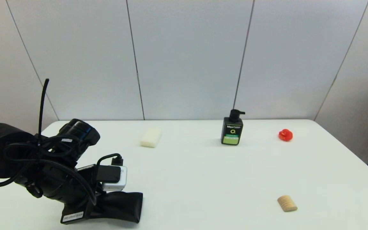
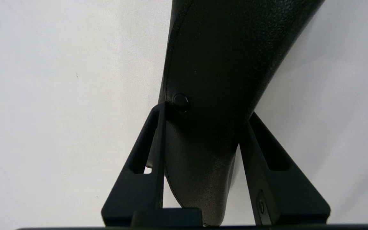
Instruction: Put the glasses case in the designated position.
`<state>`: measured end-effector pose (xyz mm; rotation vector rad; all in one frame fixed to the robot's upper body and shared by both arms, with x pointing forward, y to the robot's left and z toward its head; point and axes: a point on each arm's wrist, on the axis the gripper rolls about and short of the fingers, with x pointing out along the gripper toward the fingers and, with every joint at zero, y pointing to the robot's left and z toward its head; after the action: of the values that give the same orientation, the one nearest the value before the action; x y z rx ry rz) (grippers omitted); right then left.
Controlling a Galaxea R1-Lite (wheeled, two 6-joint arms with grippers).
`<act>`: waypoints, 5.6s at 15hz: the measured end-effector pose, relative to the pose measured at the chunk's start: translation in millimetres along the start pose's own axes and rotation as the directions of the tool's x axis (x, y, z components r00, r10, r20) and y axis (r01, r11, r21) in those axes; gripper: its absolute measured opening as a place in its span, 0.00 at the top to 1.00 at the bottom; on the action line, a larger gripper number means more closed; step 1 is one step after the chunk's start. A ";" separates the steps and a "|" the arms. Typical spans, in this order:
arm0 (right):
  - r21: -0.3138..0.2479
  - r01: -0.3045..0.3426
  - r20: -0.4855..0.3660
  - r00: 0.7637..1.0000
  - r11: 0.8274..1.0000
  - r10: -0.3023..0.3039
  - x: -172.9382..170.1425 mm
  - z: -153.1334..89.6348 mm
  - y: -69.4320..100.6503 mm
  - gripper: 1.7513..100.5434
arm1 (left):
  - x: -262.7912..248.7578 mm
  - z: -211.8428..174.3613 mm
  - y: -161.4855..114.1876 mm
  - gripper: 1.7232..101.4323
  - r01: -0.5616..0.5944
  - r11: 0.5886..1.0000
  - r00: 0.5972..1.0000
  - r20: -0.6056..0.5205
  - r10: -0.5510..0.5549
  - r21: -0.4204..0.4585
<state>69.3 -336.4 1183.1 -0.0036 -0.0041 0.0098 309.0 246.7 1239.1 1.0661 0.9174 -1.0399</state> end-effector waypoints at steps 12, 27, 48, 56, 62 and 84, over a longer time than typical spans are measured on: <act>-0.001 0.000 0.000 1.000 1.000 0.000 0.0 0.0 0.0 0.03 | -27.0 -0.2 -4.7 0.78 -0.090 0.995 0.995 0.049 0.092 -0.042; 0.000 0.000 0.000 1.000 1.000 0.000 0.0 0.0 0.0 0.03 | -73.5 15.8 -3.5 0.80 -0.293 0.949 0.926 0.214 0.311 -0.112; 0.000 -0.001 0.000 1.000 1.000 0.001 0.0 0.0 0.0 0.03 | -63.0 168.3 128.3 0.82 -0.446 0.892 0.765 0.486 0.423 -0.075; 0.000 0.000 0.000 1.000 1.000 0.000 0.0 0.0 0.0 0.03 | -19.9 174.2 120.7 0.86 -0.276 0.883 0.885 0.459 0.080 0.379; 0.000 -0.001 0.000 1.000 1.000 0.001 0.0 0.0 0.0 0.03 | -6.4 165.9 111.5 0.86 -0.186 0.773 0.851 0.493 -0.182 0.606; 0.000 0.000 0.000 1.000 1.000 0.000 0.0 0.0 0.0 0.03 | -16.0 233.2 90.1 0.87 0.000 0.728 0.851 0.382 0.360 -0.685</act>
<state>69.3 -336.4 1183.2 -0.0032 -0.0045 0.0098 412.3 37.7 1330.8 0.2407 0.6481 -0.6638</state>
